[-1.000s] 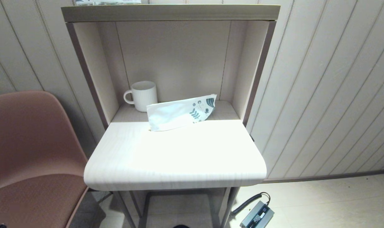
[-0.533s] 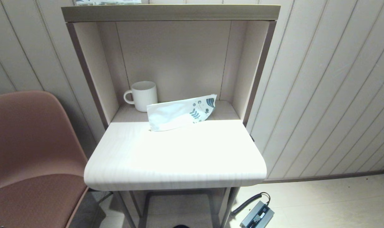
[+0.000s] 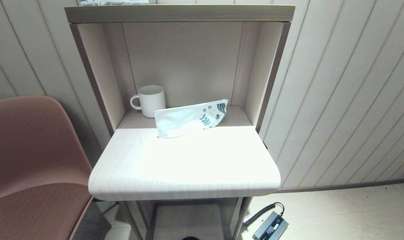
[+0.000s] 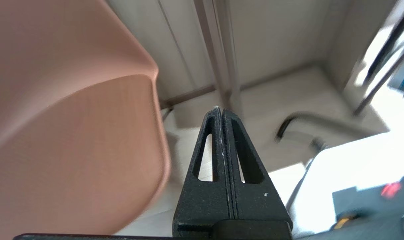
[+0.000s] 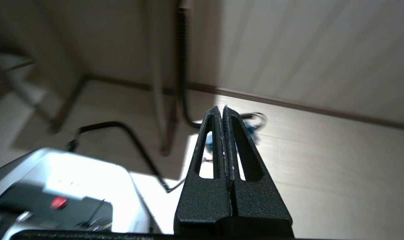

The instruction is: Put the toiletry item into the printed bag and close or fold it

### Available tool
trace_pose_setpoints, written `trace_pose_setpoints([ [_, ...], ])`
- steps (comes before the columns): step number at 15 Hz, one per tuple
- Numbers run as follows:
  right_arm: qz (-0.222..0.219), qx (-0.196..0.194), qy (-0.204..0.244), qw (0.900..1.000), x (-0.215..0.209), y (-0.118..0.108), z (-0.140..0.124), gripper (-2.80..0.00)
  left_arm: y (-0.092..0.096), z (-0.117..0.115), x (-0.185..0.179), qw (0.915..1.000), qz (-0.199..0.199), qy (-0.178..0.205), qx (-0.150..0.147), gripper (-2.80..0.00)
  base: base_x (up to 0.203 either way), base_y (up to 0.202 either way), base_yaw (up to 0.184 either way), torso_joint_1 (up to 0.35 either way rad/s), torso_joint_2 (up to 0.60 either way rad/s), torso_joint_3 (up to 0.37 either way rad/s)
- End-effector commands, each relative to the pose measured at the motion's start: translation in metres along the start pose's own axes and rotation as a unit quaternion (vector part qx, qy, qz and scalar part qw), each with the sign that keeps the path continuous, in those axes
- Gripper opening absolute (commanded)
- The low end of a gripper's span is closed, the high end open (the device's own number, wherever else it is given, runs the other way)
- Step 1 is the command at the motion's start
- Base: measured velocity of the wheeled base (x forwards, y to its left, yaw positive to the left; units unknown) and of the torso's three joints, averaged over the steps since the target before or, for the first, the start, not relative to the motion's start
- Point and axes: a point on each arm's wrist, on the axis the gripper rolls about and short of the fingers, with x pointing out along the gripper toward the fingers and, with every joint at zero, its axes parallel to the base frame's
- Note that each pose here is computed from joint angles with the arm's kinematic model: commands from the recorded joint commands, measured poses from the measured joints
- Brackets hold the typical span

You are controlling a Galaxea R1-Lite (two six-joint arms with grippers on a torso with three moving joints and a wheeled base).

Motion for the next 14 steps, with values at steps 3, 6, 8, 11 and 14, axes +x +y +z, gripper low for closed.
trace_pose_setpoints([
  [3, 0.124, -0.019, 0.022, 0.992, -0.002, -0.002, -0.003, -2.80, -0.002, -0.003, 0.006, 0.9974, 0.003, -0.029, -0.066, -2.80, 0.000, 0.000, 0.000, 0.000, 0.00, 0.000],
  [6, 0.059, 0.017, 0.027, 0.998, 0.004, -0.007, -0.016, -2.80, -0.003, -0.007, 0.006, 0.9981, 0.007, -0.010, -0.060, -2.80, 0.000, 0.000, 0.000, 0.000, 0.00, 0.000],
  [8, 0.054, 0.011, 0.027, 0.998, 0.004, -0.007, -0.016, -2.80, -0.003, -0.006, 0.006, 0.9995, -0.010, -0.015, -0.024, -2.80, 0.000, 0.000, 0.000, 0.000, 0.00, 0.000],
  [11, -0.037, 0.024, 0.037, 0.998, 0.004, -0.006, -0.016, -2.80, -0.003, -0.007, 0.006, 0.9991, -0.016, -0.015, -0.038, -2.80, 0.000, 0.000, 0.000, 0.000, 0.00, 0.000],
  [14, -0.067, 0.013, -0.039, 0.997, -0.008, -0.004, -0.020, -2.80, -0.003, -0.007, 0.006, 0.9991, -0.011, -0.016, -0.038, -2.80, 0.000, 0.000, 0.000, 0.000, 0.00, 0.000],
])
